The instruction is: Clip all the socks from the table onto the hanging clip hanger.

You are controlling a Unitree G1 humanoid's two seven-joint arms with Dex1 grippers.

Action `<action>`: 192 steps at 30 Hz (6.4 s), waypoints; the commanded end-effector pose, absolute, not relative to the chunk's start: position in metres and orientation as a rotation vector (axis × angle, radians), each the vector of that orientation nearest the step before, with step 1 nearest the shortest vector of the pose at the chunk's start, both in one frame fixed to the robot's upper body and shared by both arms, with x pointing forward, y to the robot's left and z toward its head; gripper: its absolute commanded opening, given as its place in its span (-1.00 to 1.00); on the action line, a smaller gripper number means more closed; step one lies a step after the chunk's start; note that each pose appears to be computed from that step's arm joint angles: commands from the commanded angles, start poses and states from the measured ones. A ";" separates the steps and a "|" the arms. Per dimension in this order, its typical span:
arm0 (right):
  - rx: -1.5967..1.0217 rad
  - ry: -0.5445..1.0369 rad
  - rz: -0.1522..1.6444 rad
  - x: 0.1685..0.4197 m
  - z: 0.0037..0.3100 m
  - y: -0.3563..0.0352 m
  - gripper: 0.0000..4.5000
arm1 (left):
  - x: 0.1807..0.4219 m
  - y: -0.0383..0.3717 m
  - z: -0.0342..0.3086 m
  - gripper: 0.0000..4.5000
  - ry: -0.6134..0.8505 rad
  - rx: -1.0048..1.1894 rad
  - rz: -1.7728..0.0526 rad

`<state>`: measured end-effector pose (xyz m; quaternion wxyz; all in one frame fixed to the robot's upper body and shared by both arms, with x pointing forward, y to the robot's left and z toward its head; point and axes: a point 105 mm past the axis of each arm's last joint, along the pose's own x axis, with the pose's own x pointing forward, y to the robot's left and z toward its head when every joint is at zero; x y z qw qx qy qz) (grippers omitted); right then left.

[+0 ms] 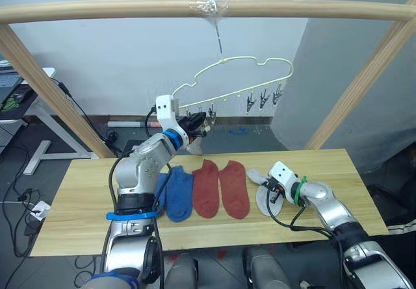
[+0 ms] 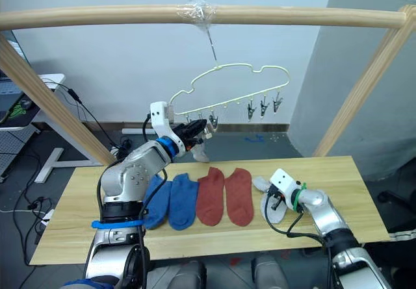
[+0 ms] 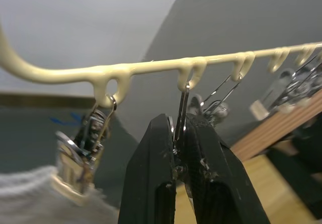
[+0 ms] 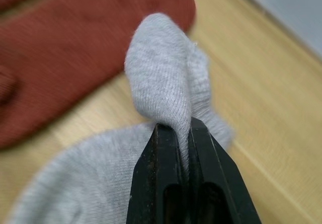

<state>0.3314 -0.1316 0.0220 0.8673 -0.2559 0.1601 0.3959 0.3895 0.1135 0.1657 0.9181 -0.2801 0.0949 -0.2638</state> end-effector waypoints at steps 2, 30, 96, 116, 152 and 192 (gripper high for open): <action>-0.562 0.195 0.852 0.324 0.064 -0.112 -0.97 | 0.384 0.119 0.166 -0.97 0.256 -0.666 -0.555; -0.684 -0.186 0.736 0.312 0.159 -0.039 -0.97 | 0.370 0.108 0.175 -0.97 0.320 -0.989 -0.594; -0.296 -0.067 0.914 0.358 0.141 -0.017 -0.23 | 0.291 0.152 0.200 1.00 0.343 -0.467 -0.823; -0.163 -0.047 0.963 0.326 0.179 -0.093 0.99 | 0.311 0.111 0.176 1.00 0.067 -0.015 -0.739; -0.137 -0.174 0.932 0.299 0.221 -0.090 1.00 | 0.400 0.073 0.171 -0.05 -0.287 0.148 -0.350; -0.160 -0.161 0.926 0.302 0.226 -0.089 1.00 | 0.406 0.067 0.185 -0.98 -0.341 0.122 -0.313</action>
